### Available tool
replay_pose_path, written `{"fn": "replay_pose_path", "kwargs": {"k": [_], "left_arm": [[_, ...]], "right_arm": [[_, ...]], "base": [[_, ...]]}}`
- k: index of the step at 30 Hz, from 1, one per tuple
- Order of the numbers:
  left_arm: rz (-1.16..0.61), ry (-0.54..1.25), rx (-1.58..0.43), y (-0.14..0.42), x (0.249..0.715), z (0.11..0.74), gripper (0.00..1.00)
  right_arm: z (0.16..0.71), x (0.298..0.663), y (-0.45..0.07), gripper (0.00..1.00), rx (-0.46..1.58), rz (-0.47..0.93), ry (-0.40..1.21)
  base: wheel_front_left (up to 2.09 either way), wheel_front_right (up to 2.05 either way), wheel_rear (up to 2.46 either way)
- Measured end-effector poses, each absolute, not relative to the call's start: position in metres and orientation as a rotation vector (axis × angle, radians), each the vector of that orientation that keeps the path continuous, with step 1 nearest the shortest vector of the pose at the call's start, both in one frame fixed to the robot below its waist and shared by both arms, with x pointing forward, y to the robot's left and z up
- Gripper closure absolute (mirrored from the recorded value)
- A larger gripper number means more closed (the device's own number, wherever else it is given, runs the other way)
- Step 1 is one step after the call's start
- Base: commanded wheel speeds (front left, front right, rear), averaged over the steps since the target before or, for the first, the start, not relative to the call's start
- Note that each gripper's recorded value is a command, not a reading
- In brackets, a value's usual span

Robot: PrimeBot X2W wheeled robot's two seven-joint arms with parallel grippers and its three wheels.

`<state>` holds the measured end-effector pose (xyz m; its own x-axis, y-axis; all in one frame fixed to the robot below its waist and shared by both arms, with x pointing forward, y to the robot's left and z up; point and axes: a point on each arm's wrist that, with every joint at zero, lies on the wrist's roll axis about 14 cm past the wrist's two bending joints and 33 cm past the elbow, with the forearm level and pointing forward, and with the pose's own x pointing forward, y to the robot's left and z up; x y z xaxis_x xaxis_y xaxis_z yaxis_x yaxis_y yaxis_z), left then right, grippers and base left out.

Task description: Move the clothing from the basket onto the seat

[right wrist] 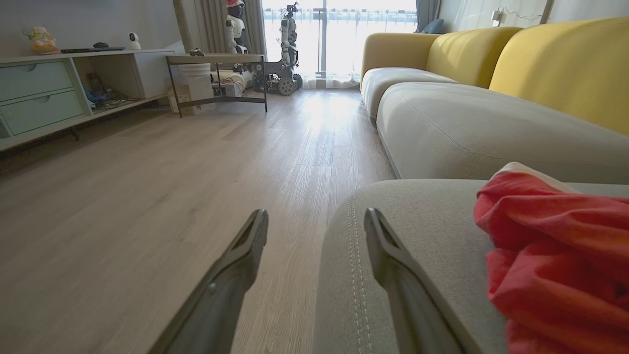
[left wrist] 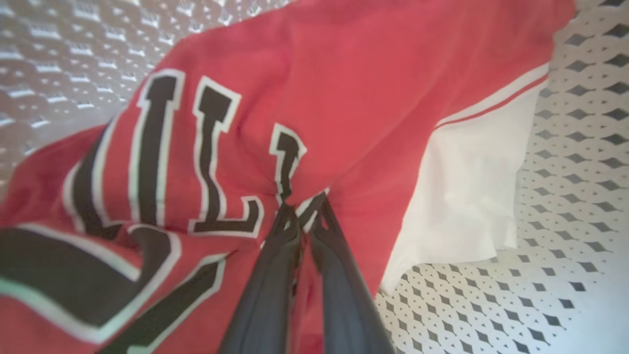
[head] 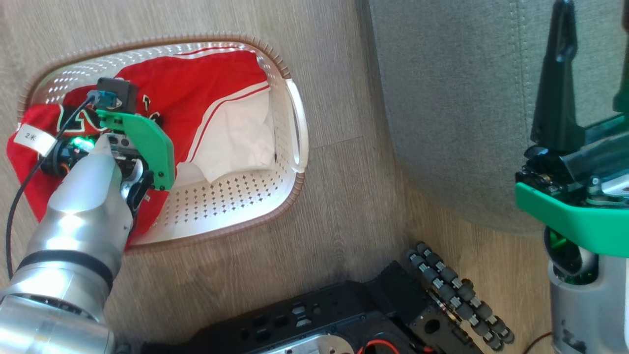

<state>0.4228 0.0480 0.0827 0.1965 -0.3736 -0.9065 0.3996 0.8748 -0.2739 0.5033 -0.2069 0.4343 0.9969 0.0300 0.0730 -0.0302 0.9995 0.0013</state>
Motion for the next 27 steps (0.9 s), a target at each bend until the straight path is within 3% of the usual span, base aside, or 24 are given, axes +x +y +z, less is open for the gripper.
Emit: {"fn": "replay_pose_path", "kwargs": {"k": [15, 27], "left_arm": [[-0.480, 1.009, -0.152, 0.025, 0.443, 0.169, 1.00], [-0.472, 0.680, -0.256, 0.021, 0.461, 0.288, 1.00]], "right_arm": [[0.499, 0.491, -0.203, 0.00, 0.019, 0.037, -0.195], [0.553, 0.447, -0.198, 0.00, 0.065, 0.047, -0.273]], "base": [[0.00, 0.00, 0.00], [0.00, 0.00, 0.00]]}}
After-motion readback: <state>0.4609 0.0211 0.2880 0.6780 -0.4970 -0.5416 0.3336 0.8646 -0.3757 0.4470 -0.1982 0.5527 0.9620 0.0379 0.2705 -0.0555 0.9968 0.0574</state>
